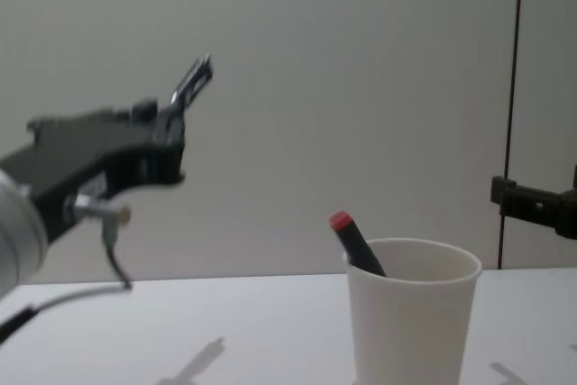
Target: Place the pen into the pen holder.
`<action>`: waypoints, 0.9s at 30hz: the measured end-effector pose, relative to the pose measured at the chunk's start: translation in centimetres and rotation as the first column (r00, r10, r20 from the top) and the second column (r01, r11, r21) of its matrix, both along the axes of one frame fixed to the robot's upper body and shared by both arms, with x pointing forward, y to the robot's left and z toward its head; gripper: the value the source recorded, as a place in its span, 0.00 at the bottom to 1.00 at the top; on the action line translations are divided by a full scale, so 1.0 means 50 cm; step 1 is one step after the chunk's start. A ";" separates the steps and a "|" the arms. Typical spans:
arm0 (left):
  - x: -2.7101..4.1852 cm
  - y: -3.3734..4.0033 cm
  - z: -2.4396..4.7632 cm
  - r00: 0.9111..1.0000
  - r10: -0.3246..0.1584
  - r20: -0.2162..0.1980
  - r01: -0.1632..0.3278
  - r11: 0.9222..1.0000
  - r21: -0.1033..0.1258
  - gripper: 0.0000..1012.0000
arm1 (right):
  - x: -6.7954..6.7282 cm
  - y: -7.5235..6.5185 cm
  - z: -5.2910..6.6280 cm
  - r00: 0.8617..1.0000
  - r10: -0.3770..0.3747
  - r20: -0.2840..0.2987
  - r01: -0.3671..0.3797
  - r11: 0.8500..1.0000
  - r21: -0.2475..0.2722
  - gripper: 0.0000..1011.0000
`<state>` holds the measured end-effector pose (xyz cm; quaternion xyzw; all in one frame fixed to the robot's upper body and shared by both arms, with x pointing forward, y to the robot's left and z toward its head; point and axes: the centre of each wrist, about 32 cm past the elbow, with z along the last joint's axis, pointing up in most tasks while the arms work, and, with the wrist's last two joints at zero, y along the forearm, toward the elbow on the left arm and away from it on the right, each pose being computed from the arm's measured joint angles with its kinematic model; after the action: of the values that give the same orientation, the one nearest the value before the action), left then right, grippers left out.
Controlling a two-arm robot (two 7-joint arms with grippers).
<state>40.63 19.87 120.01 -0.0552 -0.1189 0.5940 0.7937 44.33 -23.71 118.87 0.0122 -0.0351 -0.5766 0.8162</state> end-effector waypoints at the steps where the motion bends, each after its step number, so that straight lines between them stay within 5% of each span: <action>1: 0.007 -0.001 0.008 1.000 -0.016 0.027 0.016 1.000 -0.010 0.14 | 0.000 0.000 0.000 1.000 0.000 0.000 0.000 1.000 0.000 0.99; 8: 0.038 -0.006 0.042 0.989 -0.087 0.121 0.091 0.995 -0.033 0.14 | 0.000 0.000 0.000 1.000 0.000 0.000 0.000 1.000 0.000 0.99; 17: 0.079 -0.016 0.077 0.964 -0.184 0.195 0.191 0.981 -0.021 0.14 | 0.008 0.007 0.011 1.000 0.025 0.019 -0.025 1.000 -0.018 0.99; 27: 0.098 -0.020 0.084 0.949 -0.239 0.205 0.243 0.970 0.005 0.14 | 0.029 0.033 0.052 0.990 0.128 0.056 -0.128 0.992 -0.015 0.99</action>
<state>45.53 18.87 124.21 -0.1381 -0.1859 0.4851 0.8432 45.76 -22.04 121.47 0.0262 -0.0607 -0.5222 0.8502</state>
